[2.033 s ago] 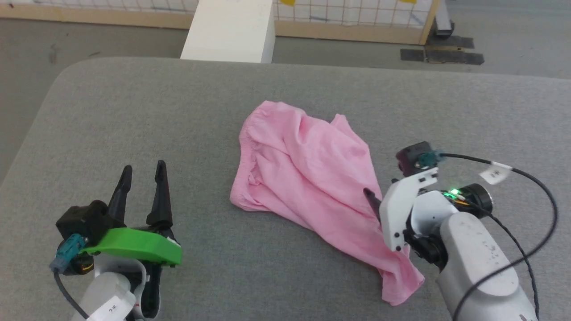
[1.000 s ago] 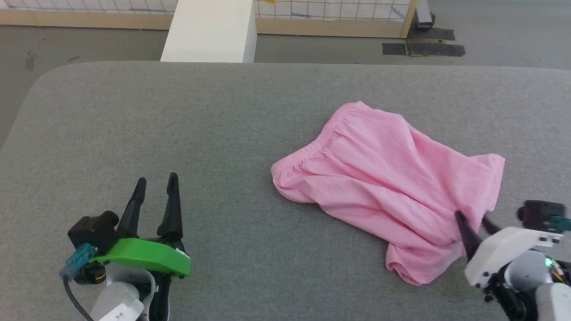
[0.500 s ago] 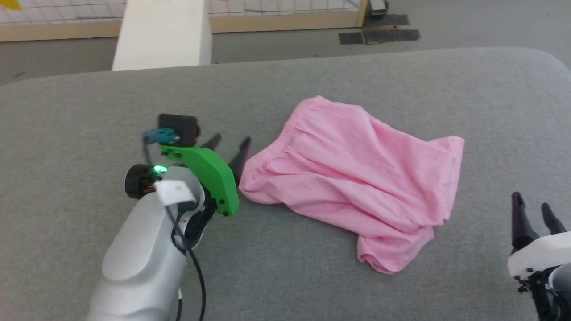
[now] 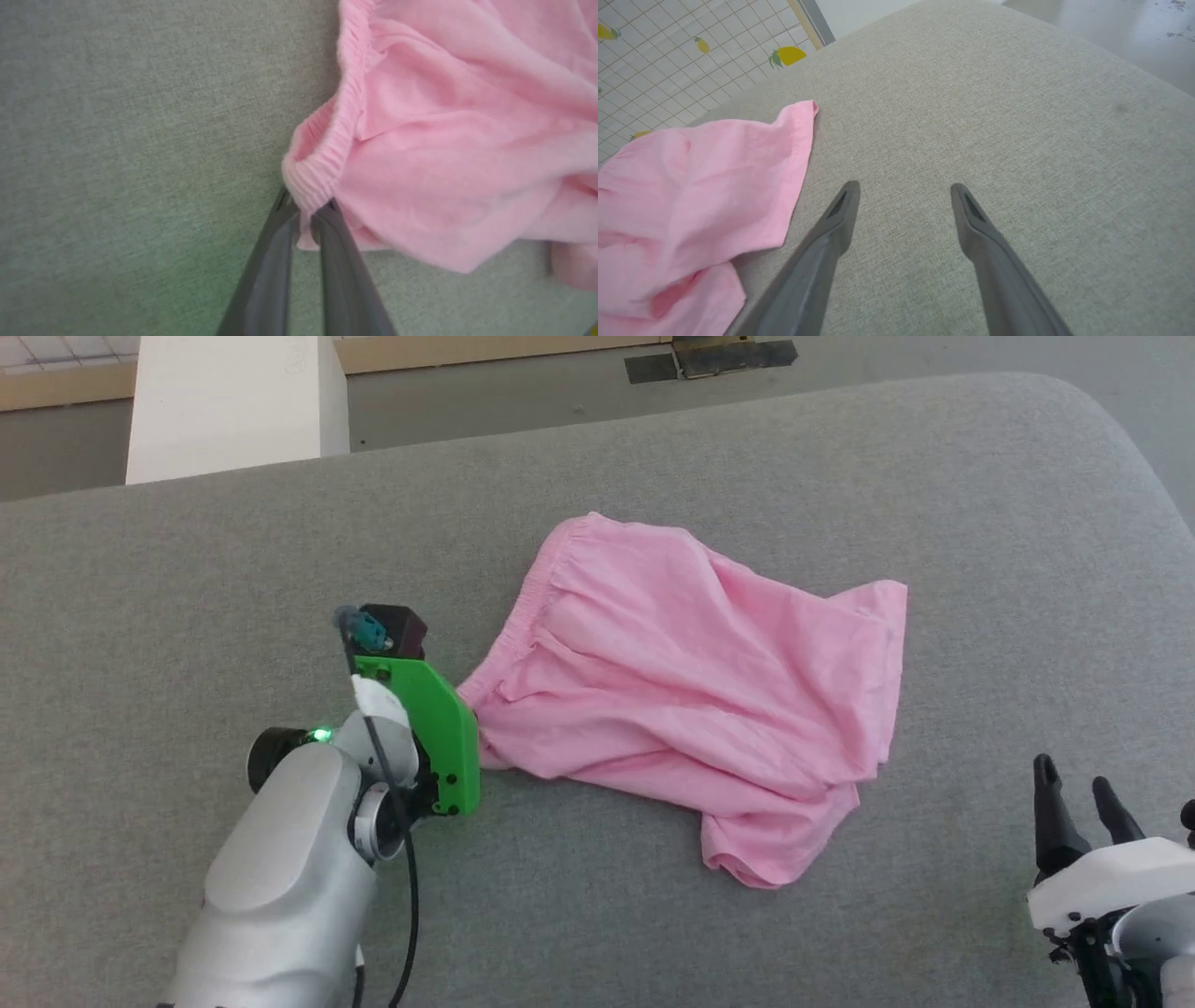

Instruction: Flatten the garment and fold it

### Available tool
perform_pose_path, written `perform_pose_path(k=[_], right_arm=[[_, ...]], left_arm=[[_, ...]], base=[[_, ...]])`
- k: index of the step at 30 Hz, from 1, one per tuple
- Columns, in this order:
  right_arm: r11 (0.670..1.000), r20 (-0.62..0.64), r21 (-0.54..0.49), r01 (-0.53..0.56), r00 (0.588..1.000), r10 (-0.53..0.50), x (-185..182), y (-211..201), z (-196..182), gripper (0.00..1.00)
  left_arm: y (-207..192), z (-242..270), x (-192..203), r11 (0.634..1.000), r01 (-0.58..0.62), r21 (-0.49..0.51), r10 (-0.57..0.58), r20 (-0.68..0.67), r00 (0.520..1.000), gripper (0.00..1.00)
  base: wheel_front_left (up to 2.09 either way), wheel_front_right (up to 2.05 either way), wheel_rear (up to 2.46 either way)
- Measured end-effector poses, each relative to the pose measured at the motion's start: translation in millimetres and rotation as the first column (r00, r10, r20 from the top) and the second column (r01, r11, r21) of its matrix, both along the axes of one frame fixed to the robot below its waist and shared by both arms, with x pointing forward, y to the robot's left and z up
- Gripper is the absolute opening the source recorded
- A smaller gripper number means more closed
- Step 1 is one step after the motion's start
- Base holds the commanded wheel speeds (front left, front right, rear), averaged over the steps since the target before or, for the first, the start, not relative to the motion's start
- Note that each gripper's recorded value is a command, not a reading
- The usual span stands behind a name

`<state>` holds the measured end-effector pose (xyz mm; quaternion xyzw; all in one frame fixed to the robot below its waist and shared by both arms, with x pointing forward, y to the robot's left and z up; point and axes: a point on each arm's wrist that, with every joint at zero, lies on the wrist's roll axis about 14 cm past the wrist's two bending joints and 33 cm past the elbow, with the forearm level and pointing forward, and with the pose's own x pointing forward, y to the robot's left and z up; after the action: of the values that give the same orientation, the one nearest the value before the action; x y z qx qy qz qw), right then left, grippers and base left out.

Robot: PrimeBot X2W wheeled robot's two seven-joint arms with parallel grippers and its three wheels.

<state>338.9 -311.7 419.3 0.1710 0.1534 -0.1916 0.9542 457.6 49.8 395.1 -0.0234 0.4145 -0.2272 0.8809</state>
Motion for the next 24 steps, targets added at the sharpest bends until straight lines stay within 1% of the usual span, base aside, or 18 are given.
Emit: perform_pose_path(k=[3, 5, 7, 9, 12, 14, 17, 19, 22, 24], right_arm=[[1.0, 0.0, 0.005, -0.023, 1.0, 0.023, 4.7, 7.5, -2.1, 1.0], [0.999, 0.006, 0.009, -0.038, 0.999, 0.038, 8.5, 12.8, -1.9, 1.0], [0.998, 0.009, 0.011, -0.056, 0.998, 0.056, 12.9, 17.9, -1.6, 1.0], [0.997, 0.013, 0.016, -0.079, 0.997, 0.079, 18.3, 25.2, -1.4, 1.0], [0.991, 0.019, 0.021, -0.129, 0.992, 0.128, 29.2, 40.7, -0.4, 1.0], [0.986, 0.027, 0.025, -0.164, 0.986, 0.163, 36.9, 52.4, 1.0, 1.0], [0.975, 0.036, 0.031, -0.22, 0.975, 0.219, 48.5, 71.2, 3.0, 1.0], [0.965, 0.043, 0.035, -0.261, 0.965, 0.259, 56.3, 85.2, 4.4, 1.0], [0.949, 0.046, 0.036, -0.314, 0.949, 0.312, 65.6, 103.6, 5.9, 1.0], [0.94, 0.051, 0.037, -0.34, 0.94, 0.338, 70.5, 113.4, 7.1, 1.0]], left_arm=[[-0.2, 17.0, 8.0, 0.99, -0.074, -0.122, 0.08, 0.051, 0.995, 0.0], [2.7, 36.4, 12.5, 0.963, -0.131, -0.235, 0.158, 0.096, 0.983, 0.0], [10.2, 52.0, 11.5, 0.933, -0.174, -0.316, 0.224, 0.128, 0.966, 0.0], [24.2, 61.9, 4.7, 0.907, -0.216, -0.361, 0.285, 0.15, 0.947, 0.0], [59.4, 68.7, -16.9, 0.856, -0.326, -0.402, 0.413, 0.153, 0.898, 0.0], [83.3, 65.3, -37.6, 0.821, -0.404, -0.403, 0.488, 0.129, 0.863, 0.0], [124.4, 48.2, -80.2, 0.77, -0.54, -0.34, 0.595, 0.079, 0.8, 0.0], [143.2, 32.7, -115.7, 0.721, -0.627, -0.296, 0.66, 0.014, 0.751, 0.0], [155.5, 8.8, -163.7, 0.666, -0.715, -0.215, 0.715, -0.09, 0.693, 0.0], [152.5, -1.8, -185.7, 0.634, -0.747, -0.199, 0.731, -0.16, 0.663, 0.0]], base=[[0.0, 0.0, 0.0], [0.0, 0.0, 0.0], [0.0, 0.0, 0.0], [0.0, 0.0, 0.0], [0.0, 0.0, 0.0], [0.0, 0.0, 0.0], [0.0, 0.0, 0.0], [0.0, 0.0, 0.0], [0.0, 0.0, 0.0], [0.0, 0.0, 0.0]])
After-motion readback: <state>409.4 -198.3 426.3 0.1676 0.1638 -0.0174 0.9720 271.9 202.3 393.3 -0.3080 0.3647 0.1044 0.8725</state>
